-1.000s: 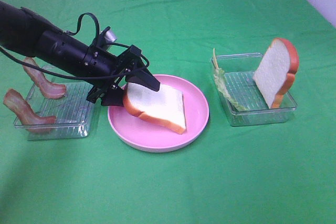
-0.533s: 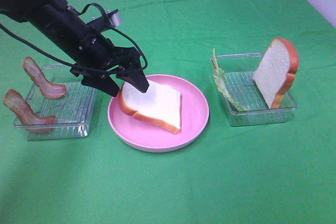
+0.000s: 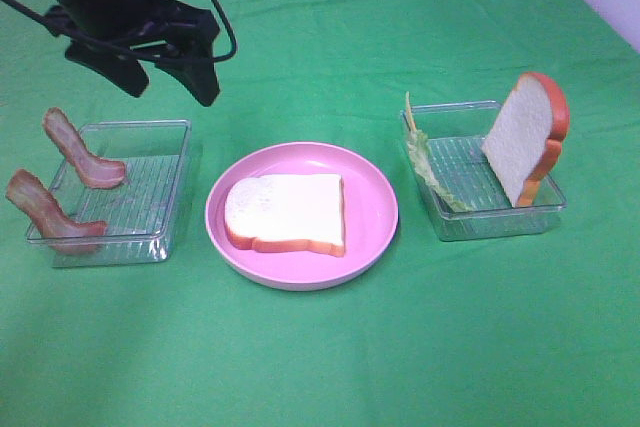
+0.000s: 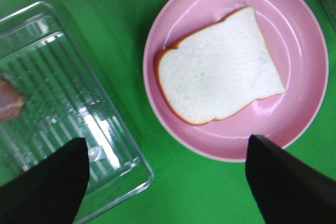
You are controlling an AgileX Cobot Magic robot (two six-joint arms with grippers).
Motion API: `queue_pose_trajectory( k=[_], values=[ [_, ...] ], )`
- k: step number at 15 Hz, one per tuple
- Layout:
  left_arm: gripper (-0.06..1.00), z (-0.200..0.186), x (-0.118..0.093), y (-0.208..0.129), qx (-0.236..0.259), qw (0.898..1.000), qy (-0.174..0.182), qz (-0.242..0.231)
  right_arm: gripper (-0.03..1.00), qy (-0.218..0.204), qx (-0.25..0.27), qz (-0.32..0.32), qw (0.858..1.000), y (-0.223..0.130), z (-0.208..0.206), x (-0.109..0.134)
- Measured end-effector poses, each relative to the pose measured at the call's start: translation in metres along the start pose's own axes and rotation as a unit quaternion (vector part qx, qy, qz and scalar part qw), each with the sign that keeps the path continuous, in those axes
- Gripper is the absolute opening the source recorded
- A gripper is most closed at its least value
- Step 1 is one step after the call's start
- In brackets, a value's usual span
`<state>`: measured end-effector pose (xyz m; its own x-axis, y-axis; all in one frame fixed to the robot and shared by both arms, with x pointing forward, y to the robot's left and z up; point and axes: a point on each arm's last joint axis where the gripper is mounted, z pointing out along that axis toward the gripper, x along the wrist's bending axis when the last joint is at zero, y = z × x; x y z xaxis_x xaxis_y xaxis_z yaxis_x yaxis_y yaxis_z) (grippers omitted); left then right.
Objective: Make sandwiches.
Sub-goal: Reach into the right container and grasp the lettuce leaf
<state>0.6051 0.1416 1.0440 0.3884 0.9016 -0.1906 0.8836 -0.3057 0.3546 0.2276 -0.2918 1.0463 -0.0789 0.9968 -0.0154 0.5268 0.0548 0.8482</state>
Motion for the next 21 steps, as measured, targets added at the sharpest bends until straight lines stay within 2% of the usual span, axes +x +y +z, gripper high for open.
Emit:
queue_pose_trajectory(
  k=[2, 3, 5, 7, 9, 11, 12, 16, 19, 20, 21],
  values=[
    [0.77, -0.043, -0.001, -0.01, 0.01, 0.999, 0.041, 0.021, 0.67, 0.0, 0.0, 0.0, 1.0, 0.0, 0.0, 0.0],
    [0.77, -0.043, -0.001, -0.01, 0.01, 0.999, 0.041, 0.021, 0.67, 0.0, 0.0, 0.0, 1.0, 0.0, 0.0, 0.0],
    [0.77, -0.079, -0.003, -0.022, 0.007, 0.998, 0.063, 0.022, 0.67, 0.0, 0.0, 0.0, 1.0, 0.0, 0.0, 0.0],
    [0.77, -0.102, -0.006, -0.031, -0.018, 0.997, 0.07, 0.013, 0.67, 0.0, 0.0, 0.0, 1.0, 0.0, 0.0, 0.0],
    [0.77, -0.132, -0.01, -0.055, -0.046, 0.996, 0.072, 0.013, 0.67, 0.0, 0.0, 0.0, 1.0, 0.0, 0.0, 0.0],
    [0.76, -0.145, -0.012, -0.083, -0.05, 0.996, 0.073, 0.014, 0.67, 0.0, 0.0, 0.0, 1.0, 0.0, 0.0, 0.0],
    [0.76, -0.145, -0.012, -0.083, -0.05, 0.996, 0.073, 0.014, 0.67, 0.0, 0.0, 0.0, 1.0, 0.0, 0.0, 0.0],
    [0.76, -0.158, -0.011, -0.187, -0.049, 0.996, 0.073, 0.014, 0.67, 0.0, 0.0, 0.0, 1.0, 0.0, 0.0, 0.0],
    [0.76, -0.159, -0.008, -0.241, -0.07, 0.994, 0.077, 0.018, 0.67, 0.0, 0.0, 0.0, 1.0, 0.0, 0.0, 0.0],
    [0.76, -0.162, -0.007, -0.266, -0.095, 0.992, 0.082, 0.022, 0.67, 0.0, 0.0, 0.0, 1.0, 0.0, 0.0, 0.0],
    [0.76, -0.162, -0.007, -0.266, -0.095, 0.992, 0.082, 0.022, 0.67, 0.0, 0.0, 0.0, 1.0, 0.0, 0.0, 0.0]
  ],
)
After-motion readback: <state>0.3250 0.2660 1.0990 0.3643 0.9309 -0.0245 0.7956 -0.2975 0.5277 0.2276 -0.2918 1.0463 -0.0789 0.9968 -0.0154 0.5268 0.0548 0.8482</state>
